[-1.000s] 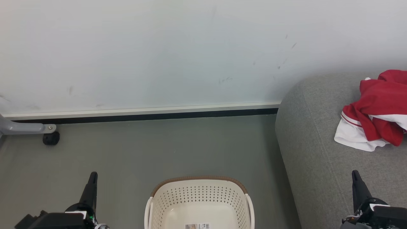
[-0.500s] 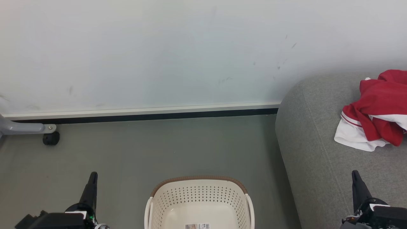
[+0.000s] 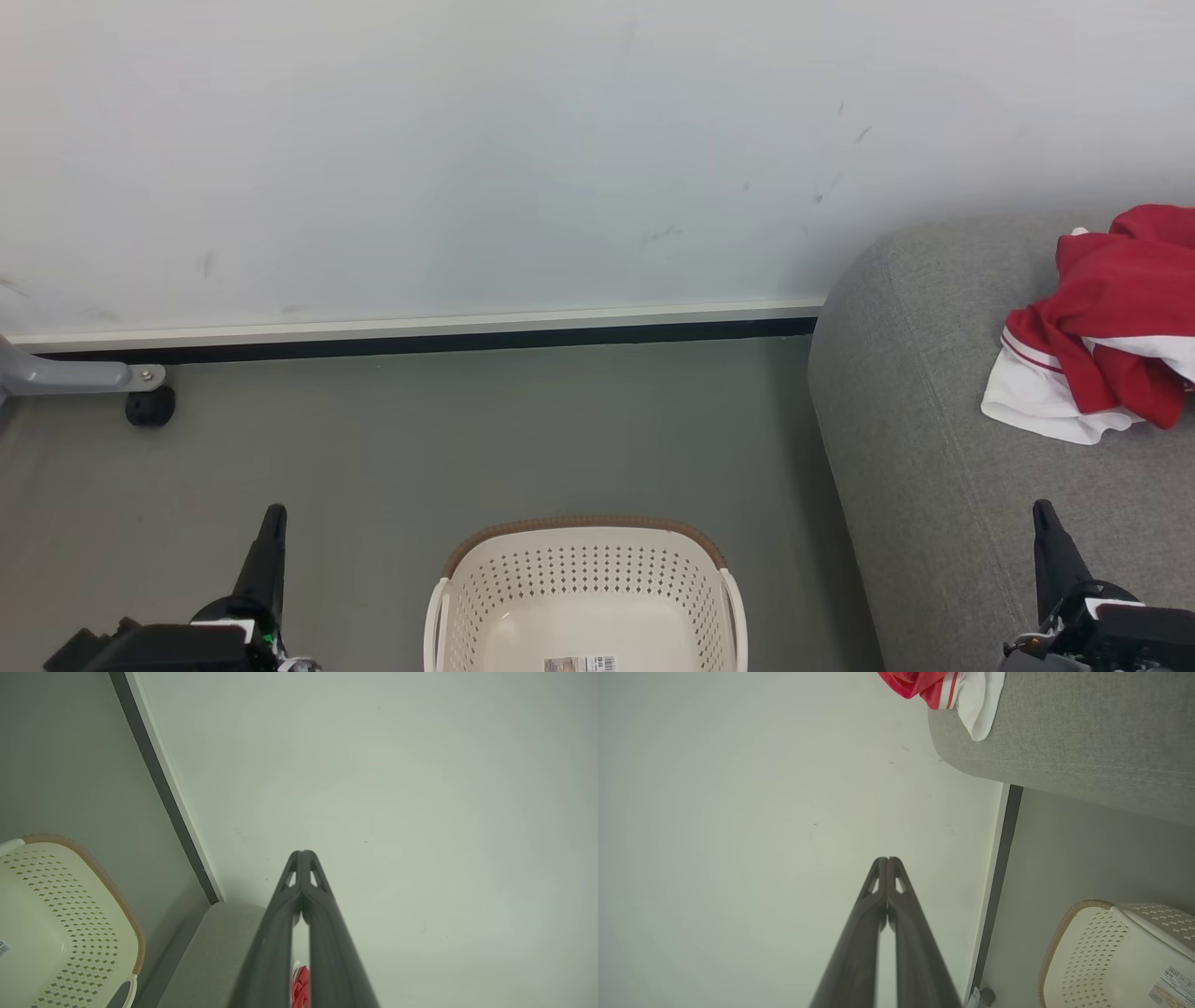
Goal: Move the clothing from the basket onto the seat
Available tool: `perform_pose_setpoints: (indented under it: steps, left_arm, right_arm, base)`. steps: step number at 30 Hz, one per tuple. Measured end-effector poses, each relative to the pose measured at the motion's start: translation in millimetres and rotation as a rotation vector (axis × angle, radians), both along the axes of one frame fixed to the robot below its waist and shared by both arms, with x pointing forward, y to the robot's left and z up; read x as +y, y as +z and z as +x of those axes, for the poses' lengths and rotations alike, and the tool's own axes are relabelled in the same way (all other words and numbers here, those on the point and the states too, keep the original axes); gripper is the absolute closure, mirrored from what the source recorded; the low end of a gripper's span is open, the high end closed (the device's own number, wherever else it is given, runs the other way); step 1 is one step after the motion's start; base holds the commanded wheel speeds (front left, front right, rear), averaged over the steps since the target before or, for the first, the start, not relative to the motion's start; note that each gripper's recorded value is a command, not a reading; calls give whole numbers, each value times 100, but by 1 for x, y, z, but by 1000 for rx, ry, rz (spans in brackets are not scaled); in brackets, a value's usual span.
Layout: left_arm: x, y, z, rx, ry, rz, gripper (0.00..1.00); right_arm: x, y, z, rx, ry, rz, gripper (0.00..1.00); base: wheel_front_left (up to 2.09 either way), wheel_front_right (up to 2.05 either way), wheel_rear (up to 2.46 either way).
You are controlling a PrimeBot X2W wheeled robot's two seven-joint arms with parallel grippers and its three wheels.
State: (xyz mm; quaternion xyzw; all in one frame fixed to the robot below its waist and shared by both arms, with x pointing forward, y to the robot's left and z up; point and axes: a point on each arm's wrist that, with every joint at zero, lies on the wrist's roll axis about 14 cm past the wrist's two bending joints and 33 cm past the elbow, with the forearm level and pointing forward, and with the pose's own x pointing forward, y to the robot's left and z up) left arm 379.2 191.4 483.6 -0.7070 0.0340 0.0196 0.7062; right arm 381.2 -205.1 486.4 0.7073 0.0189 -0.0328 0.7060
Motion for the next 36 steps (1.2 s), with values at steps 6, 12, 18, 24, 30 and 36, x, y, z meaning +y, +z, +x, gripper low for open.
perform_pose_setpoints:
  steps: [6,12,18,24,30,36]
  left_arm:
    - [0,0,0,0,0,0,100]
    - [0,0,0,0,0,0,100]
    - [0,0,0,0,0,0,100]
    - [0,0,0,1,0,0,100]
    - [0,0,0,1,0,0,100]
    - [0,0,0,0,0,0,100]
  right_arm:
    - [0,0,0,0,0,0,100]
    - [0,0,0,0,0,0,100]
    - [0,0,0,0,0,1,100]
    - [0,0,0,0,0,1,100]
    - [0,0,0,-1,0,1,100]
    - [0,0,0,-1,0,1,100]
  base:
    - [0,0,0]
    - [0,0,0]
    - [0,0,0]
    - [0,0,0]
    - [0,0,0]
    - [0,0,0]
